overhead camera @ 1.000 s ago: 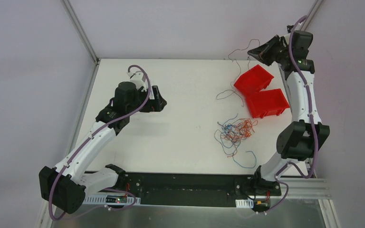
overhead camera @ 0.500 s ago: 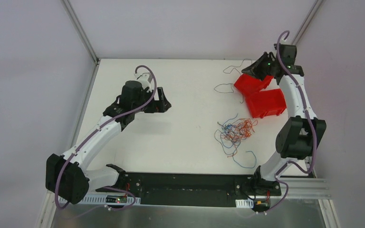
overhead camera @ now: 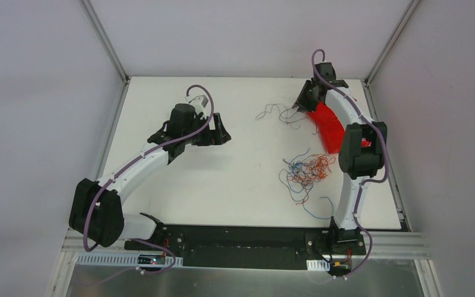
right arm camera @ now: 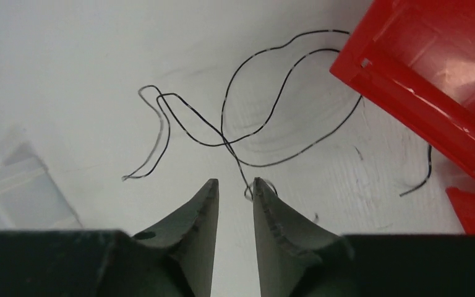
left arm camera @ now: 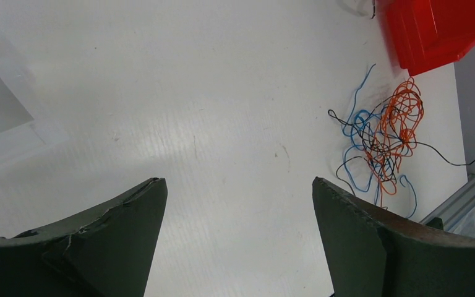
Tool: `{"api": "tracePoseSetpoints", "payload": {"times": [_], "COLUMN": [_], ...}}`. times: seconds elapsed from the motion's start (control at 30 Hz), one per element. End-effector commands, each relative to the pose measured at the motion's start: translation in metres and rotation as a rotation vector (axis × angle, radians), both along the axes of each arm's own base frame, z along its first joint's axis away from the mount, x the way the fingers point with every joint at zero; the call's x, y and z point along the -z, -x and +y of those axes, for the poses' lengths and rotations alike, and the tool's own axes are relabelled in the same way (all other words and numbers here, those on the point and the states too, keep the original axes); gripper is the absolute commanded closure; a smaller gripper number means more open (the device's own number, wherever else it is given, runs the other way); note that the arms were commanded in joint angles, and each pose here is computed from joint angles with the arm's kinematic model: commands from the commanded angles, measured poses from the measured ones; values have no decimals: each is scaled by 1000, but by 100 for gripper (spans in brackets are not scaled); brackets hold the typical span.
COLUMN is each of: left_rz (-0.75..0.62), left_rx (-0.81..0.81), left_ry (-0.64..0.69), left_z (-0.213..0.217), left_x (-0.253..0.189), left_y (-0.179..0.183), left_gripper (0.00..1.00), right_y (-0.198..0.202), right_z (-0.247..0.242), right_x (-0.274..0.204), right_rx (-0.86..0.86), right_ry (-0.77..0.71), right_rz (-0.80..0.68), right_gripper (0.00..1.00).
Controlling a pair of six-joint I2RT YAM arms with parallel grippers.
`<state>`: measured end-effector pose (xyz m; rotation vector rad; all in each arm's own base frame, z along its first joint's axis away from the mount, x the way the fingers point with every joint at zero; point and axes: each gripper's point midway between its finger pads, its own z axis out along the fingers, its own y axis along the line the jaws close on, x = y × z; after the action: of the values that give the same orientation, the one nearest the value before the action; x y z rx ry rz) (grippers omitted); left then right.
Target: Untangle the cables
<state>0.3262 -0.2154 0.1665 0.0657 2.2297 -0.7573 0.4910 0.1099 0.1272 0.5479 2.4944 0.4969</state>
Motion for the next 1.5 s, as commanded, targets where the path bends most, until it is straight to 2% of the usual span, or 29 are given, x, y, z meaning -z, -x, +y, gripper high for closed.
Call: {"api": "tracePoseSetpoints", "payload": {"times": [0.0, 0.1, 0.2, 0.23, 0.4, 0.6, 0.73, 0.9, 1.07, 1.37, 1.4, 1.47], "left_rz": [-71, -74, -78, -81, -84, -96, -104, -105, -105, -107, -108, -112], "left_rx": [13, 18, 25, 26, 32, 36, 35, 33, 38, 37, 36, 33], "left_ry": [31, 27, 26, 25, 29, 35, 34, 41, 44, 36, 34, 26], "left_z": [-6, -6, -7, -7, -8, -8, -7, -7, -7, -5, -4, -2], "left_x": [-20, -20, -21, -22, -24, -29, -31, -33, -34, -34, -34, -35], "left_y": [-4, -5, -5, -5, -6, -5, -3, -2, -1, 2, 2, 2], "left_gripper": [10, 10, 10, 10, 10, 10, 10, 10, 10, 10, 10, 10], "right_y": [-15, -22, -23, -23, -21, -19, -21, -13, 0, -19, -21, -23], "right_z": [-5, -9, -5, -5, 1, 5, 4, 13, 5, 21, 23, 23], "right_x": [13, 27, 43, 47, 50, 40, 43, 51, 61, 84, 86, 88], "right_rx": [-19, -18, -31, -28, 45, 41, 71, 181, 308, 279, 273, 271], "right_ry": [178, 261, 278, 274, 233, 184, 79, 31, 87, 66, 69, 80], "right_rz": [15, 37, 72, 84, 122, 62, 111, 151, 174, 187, 190, 190], "right_gripper": [61, 26, 4, 1, 1, 1, 1, 0, 0, 1, 7, 26]}}
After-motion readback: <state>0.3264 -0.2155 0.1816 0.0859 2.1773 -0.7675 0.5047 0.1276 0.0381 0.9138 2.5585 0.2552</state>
